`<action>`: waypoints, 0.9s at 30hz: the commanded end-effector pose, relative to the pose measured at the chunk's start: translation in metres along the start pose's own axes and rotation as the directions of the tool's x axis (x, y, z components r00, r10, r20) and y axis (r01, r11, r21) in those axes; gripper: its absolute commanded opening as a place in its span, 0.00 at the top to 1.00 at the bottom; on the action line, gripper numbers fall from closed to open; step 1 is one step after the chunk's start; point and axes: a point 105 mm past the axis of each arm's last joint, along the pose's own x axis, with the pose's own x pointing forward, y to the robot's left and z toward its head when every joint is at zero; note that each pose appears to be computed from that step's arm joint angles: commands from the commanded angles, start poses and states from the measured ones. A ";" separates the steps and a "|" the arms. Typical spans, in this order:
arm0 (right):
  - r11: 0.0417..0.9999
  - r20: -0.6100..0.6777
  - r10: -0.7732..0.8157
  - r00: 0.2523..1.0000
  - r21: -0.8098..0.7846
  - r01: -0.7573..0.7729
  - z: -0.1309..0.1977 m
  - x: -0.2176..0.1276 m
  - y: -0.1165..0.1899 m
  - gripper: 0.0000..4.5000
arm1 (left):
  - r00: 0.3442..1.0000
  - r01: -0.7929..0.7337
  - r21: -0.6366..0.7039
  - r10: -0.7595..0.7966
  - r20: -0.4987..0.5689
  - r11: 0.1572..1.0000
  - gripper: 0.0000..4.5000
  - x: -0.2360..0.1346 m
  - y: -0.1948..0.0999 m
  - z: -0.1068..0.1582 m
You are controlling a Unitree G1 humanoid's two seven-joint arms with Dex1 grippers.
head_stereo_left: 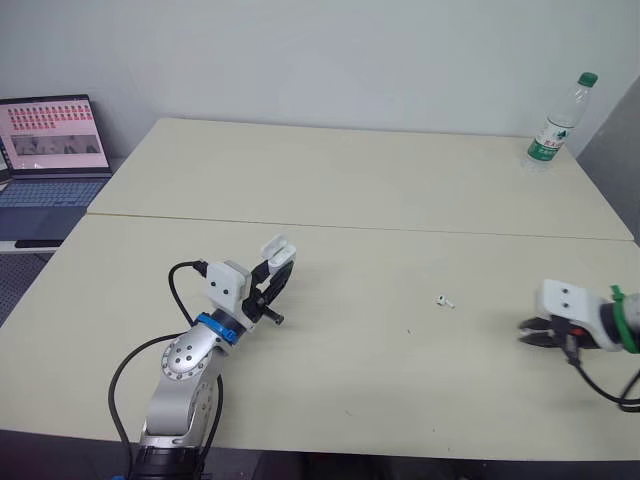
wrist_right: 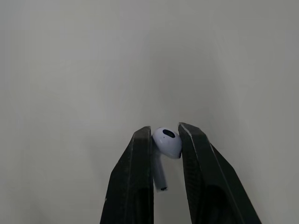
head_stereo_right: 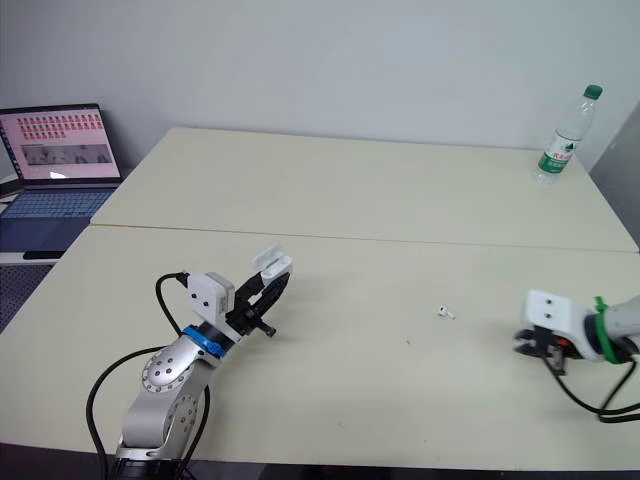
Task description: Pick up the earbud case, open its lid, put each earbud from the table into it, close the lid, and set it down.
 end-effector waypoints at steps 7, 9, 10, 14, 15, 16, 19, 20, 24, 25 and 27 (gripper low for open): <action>0.999 -0.088 0.022 0.996 -0.034 -0.025 -0.033 -0.008 -0.003 0.90 | 0.998 0.016 0.025 -0.018 0.058 1.000 0.82 0.006 -0.005 0.011; 0.999 -0.080 0.026 0.996 -0.024 -0.028 -0.033 -0.005 -0.003 0.90 | 0.998 0.018 0.025 -0.019 0.057 1.000 0.82 0.006 -0.005 0.011; 1.000 -0.076 0.024 0.997 -0.019 -0.025 -0.033 -0.003 -0.003 0.90 | 0.998 0.018 0.026 -0.019 0.056 1.000 0.82 0.005 -0.005 0.011; 0.999 -0.080 0.025 0.996 -0.018 -0.027 -0.035 0.002 -0.003 0.58 | 0.998 0.017 0.027 -0.018 0.054 0.999 0.82 0.005 -0.005 0.011; 0.999 -0.084 0.028 0.996 -0.019 -0.030 -0.036 0.002 -0.002 0.50 | 0.998 0.016 0.028 -0.018 0.053 0.999 0.82 0.004 -0.004 0.012; 0.999 -0.090 0.034 0.995 -0.018 -0.036 -0.038 0.001 -0.002 0.43 | 0.998 0.016 0.028 -0.018 0.053 0.999 0.82 0.004 -0.004 0.012; 0.999 -0.113 0.040 0.993 -0.011 -0.041 -0.043 -0.002 -0.002 0.43 | 0.999 0.014 0.027 -0.015 0.050 1.000 0.82 0.003 -0.004 0.011; 0.999 -0.120 0.044 0.992 -0.006 -0.045 -0.045 -0.003 -0.002 0.43 | 0.999 0.013 0.026 -0.015 0.049 1.000 0.82 0.003 -0.004 0.011; 0.998 -0.153 0.055 0.987 0.007 -0.054 -0.052 -0.008 -0.001 0.43 | 0.999 0.011 0.022 -0.012 0.050 1.000 0.82 0.002 -0.005 0.010; 0.998 -0.163 0.061 0.985 0.021 -0.058 -0.054 -0.009 -0.001 0.43 | 0.999 0.010 0.020 -0.011 0.050 1.000 0.82 0.002 -0.006 0.010; 0.998 -0.168 0.063 0.984 0.036 -0.057 -0.056 -0.010 -0.001 0.43 | 0.999 0.008 0.018 -0.009 0.049 1.000 0.82 0.002 -0.006 0.009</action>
